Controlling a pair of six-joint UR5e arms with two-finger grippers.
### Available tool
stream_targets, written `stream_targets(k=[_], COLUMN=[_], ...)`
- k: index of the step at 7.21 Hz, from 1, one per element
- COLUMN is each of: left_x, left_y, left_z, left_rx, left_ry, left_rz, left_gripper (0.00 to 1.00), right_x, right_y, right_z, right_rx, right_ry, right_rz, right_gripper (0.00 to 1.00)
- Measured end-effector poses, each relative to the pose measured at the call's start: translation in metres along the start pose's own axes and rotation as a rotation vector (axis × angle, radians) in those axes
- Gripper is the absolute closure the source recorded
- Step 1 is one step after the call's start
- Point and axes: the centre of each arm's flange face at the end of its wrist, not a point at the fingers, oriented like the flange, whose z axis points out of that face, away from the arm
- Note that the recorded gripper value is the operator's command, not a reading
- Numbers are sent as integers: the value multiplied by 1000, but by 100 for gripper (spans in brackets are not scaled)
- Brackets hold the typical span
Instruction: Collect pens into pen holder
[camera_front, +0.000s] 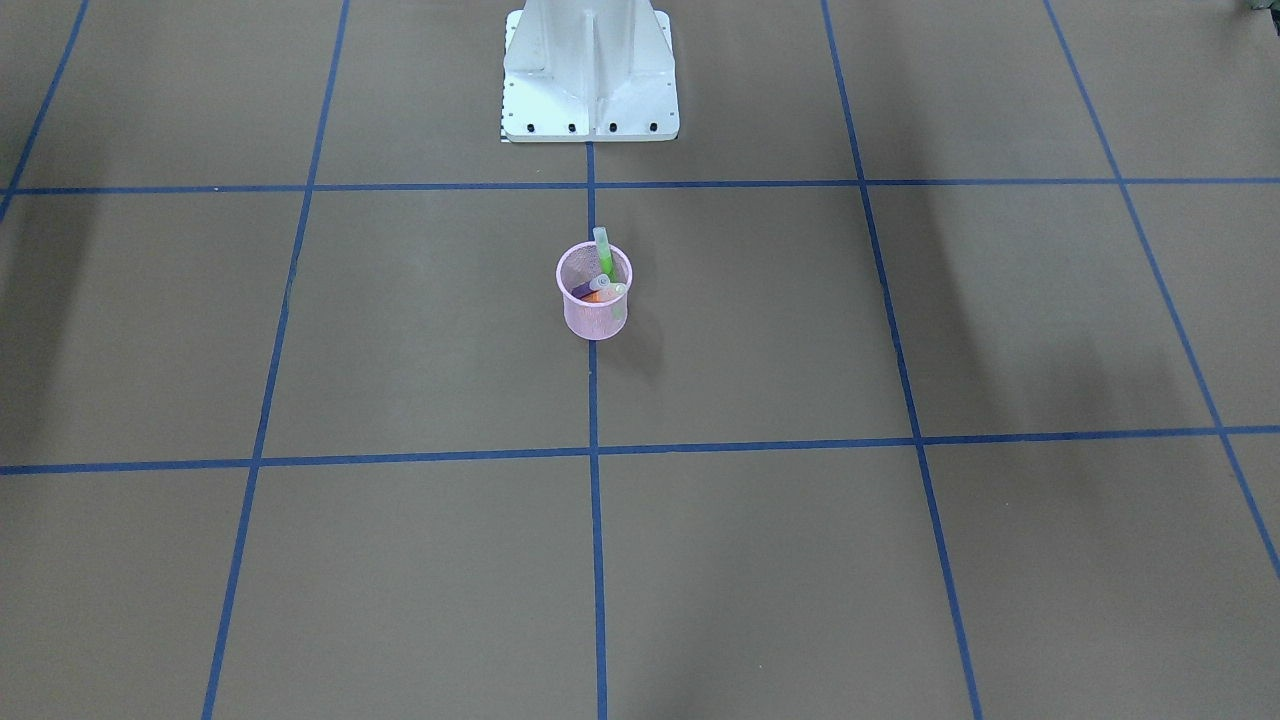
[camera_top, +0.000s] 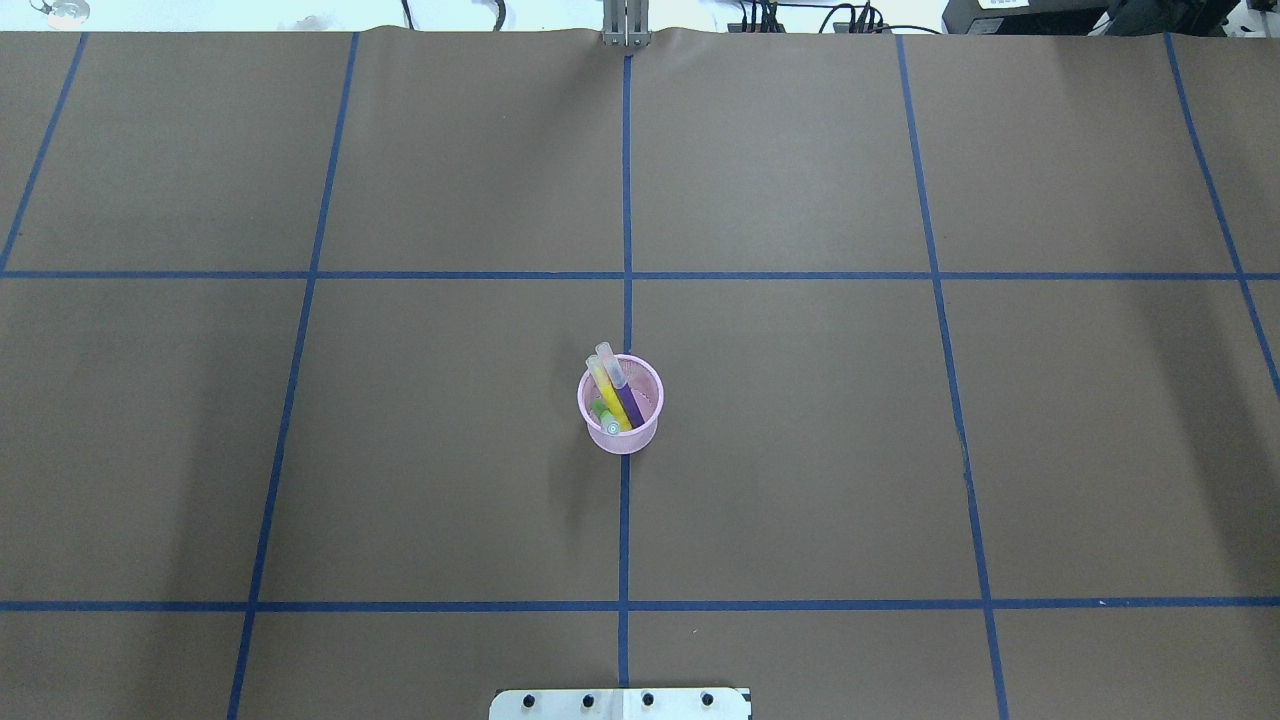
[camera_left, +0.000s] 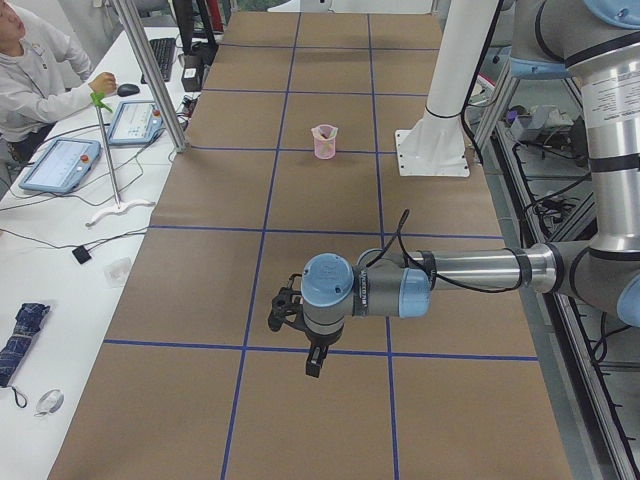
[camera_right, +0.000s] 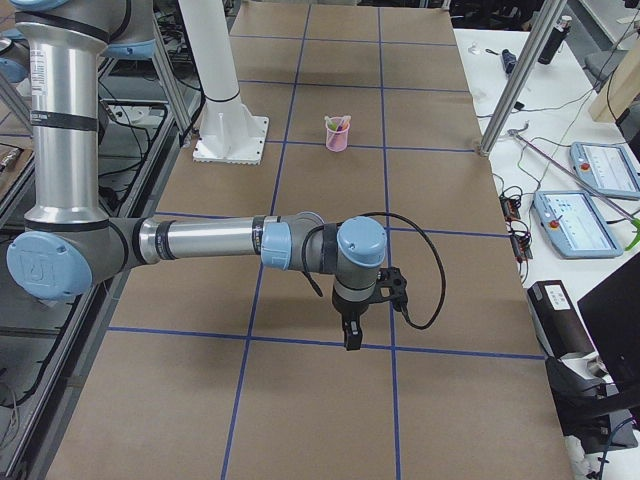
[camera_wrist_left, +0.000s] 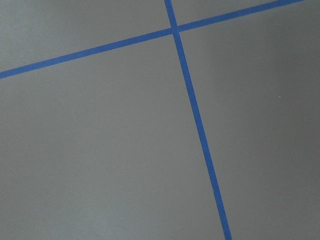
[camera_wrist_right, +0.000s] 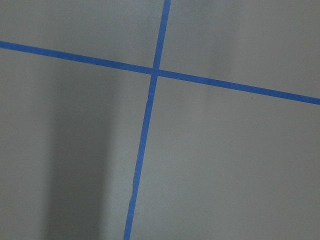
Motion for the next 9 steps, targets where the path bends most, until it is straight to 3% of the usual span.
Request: stream_targets(k=[9], left_x=[-10], left_y=[5], left_z=[7], left_rx=[-6], left_ry=[-4], left_rz=[-8], left_gripper=[0], right_x=[1], right_y=[1], right_z=[1], right_rx=[-2], right_ry=[-1], right_rz=[1], right_gripper=[0])
